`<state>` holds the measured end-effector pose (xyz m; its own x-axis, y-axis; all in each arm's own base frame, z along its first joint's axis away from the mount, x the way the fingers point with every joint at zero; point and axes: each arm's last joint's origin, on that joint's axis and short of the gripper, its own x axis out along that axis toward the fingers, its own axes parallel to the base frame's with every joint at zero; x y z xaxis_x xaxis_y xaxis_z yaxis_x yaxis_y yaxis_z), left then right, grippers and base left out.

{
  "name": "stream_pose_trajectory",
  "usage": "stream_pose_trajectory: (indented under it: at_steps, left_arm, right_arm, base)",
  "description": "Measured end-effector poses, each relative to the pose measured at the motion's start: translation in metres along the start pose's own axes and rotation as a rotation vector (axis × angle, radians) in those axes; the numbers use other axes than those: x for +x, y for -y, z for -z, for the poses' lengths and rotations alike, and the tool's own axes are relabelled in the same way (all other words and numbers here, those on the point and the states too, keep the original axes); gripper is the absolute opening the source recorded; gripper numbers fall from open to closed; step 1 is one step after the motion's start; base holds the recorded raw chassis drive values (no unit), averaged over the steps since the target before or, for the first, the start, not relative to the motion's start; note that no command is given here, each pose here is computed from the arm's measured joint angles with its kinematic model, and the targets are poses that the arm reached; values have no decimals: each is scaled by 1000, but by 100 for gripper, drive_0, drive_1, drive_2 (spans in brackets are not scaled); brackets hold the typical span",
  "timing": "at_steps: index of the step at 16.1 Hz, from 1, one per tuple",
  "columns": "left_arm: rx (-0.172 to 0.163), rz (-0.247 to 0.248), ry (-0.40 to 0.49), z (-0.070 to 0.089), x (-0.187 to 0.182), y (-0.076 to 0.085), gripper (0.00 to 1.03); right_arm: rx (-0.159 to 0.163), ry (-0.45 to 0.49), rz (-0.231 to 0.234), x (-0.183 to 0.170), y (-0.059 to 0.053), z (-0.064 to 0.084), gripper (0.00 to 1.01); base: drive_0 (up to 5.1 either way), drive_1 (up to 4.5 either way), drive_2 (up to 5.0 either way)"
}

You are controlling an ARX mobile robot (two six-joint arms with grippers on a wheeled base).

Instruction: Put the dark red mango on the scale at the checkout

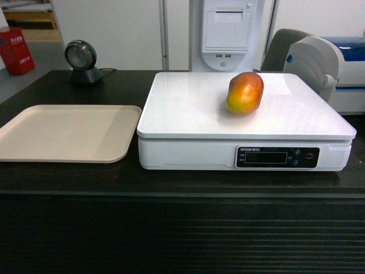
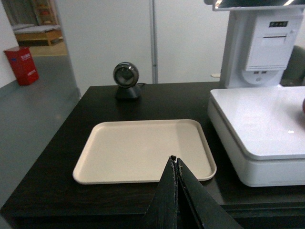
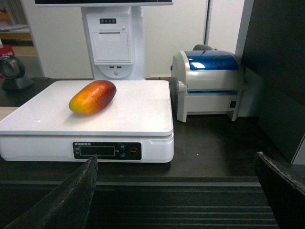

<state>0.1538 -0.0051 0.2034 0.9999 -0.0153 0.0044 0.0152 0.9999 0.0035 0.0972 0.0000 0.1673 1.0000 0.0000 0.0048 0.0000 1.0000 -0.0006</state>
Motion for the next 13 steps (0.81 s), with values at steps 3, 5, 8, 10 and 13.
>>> stream_pose_trajectory:
  at_steps: [3,5,8,10,13]
  left_arm:
    - [-2,-20,-10,13,-12,-5,2]
    - [-2,-16,-7,18,-18,-5,2]
    - [-2,-16,-10,24,-26,-5,2]
    - [-2,-16,-5,26,-31,-4,2]
    - [-2,-16,2,34,-36,-4,2]
  right_arm:
    - [0,0,0,0,0,0,98]
    - [0,0,0,0,0,0,98]
    - [0,0,0,0,0,0,98]
    - [0,0,0,0,0,0,98]
    - [0,0,0,0,0,0,98]
  base:
    - [0,0,0]
    - [0,0,0]
    - [0,0,0]
    - [0,0,0]
    - [0,0,0]
